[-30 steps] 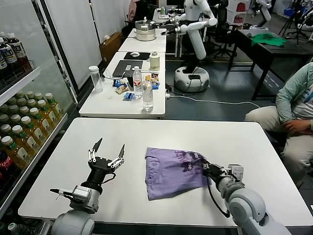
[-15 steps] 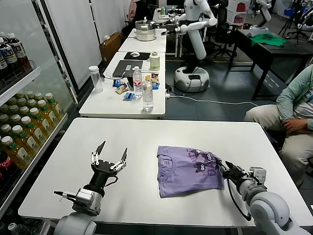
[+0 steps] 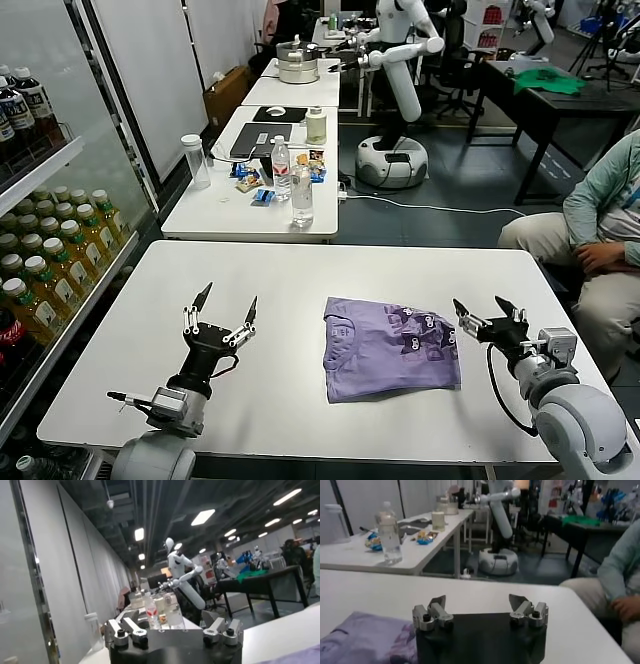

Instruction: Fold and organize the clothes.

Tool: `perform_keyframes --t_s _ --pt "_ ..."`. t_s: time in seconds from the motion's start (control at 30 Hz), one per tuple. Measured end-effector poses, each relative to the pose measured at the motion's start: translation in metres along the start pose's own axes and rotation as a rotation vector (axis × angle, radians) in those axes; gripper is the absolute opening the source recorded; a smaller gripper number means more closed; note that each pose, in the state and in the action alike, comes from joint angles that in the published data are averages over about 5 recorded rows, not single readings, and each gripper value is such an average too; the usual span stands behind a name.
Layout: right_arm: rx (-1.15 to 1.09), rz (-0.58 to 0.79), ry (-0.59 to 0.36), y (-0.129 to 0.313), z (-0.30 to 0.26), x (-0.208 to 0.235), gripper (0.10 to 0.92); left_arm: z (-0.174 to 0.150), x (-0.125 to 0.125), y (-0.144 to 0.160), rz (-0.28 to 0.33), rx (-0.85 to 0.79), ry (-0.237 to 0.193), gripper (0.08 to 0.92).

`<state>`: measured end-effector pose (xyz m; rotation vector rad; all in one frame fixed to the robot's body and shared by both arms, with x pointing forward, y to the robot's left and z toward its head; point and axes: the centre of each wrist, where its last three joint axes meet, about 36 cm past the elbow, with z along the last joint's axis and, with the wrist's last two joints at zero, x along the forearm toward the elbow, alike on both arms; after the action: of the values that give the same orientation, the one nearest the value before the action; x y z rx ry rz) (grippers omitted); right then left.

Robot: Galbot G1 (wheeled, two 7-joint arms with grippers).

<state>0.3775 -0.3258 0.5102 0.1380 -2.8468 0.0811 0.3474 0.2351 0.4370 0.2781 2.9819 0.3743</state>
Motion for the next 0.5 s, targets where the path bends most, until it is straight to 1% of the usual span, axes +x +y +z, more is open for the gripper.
perform_keyframes --t_s 0.27,0.5 --pt "0.107 0.046 -0.089 -0.004 0.005 -0.005 0.823 0.007 -0.009 0.001 -0.001 0.009 -0.064 0.823" --pt "0.172 0.098 -0.138 -0.015 0.021 -0.013 0.823 0.016 -0.028 0.000 0.013 0.019 -0.111 0.823"
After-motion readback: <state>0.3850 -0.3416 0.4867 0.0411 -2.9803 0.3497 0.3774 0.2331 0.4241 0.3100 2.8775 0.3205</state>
